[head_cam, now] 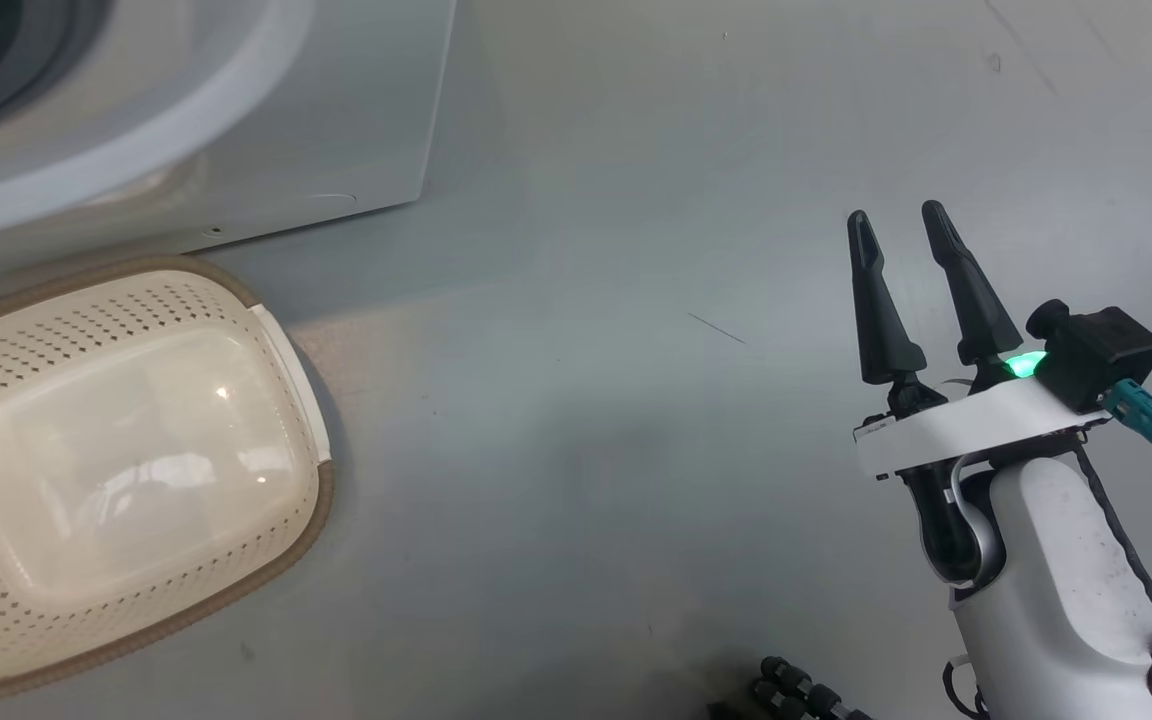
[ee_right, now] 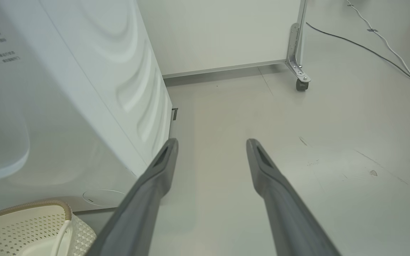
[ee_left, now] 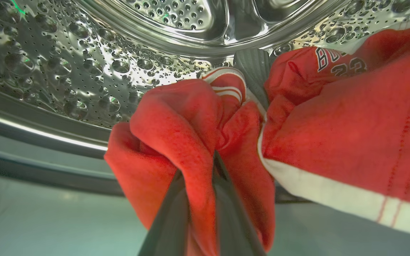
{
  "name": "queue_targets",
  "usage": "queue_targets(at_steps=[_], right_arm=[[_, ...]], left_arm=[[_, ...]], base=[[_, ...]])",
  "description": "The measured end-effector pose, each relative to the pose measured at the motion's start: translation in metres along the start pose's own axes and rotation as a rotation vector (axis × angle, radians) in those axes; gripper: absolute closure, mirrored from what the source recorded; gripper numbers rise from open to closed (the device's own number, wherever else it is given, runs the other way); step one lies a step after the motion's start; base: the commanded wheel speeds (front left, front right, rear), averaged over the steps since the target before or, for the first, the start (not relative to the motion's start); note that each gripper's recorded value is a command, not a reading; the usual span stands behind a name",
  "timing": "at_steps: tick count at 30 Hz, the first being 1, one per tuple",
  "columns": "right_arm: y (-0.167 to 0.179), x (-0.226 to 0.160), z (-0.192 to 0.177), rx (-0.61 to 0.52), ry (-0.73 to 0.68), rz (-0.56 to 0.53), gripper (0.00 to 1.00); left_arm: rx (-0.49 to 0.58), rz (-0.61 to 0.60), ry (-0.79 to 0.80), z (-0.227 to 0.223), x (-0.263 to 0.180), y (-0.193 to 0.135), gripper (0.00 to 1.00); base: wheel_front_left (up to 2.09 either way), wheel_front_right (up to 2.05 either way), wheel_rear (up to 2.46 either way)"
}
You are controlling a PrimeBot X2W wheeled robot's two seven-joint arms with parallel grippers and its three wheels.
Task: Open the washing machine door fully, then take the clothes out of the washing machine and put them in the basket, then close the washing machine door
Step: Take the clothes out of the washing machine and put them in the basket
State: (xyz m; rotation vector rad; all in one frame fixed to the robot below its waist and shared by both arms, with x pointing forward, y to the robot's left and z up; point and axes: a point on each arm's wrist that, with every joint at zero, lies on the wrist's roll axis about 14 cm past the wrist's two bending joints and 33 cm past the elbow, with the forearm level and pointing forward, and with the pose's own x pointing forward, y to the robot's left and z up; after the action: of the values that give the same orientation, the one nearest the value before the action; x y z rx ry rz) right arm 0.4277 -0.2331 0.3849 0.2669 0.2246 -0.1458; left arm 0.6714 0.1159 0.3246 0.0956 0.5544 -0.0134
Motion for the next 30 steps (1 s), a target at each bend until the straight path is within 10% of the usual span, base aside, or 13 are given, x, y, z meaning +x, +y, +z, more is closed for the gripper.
queue_targets(at_steps=[30], right_arm=[[0.035,-0.036,0.044,-0.004,-0.115,0.115,0.0]], left_arm=[[-0.086,-0.086,-0.197,0.007,-0.129,0.006,1.0]], base=[[0.0,0.0,0.0]])
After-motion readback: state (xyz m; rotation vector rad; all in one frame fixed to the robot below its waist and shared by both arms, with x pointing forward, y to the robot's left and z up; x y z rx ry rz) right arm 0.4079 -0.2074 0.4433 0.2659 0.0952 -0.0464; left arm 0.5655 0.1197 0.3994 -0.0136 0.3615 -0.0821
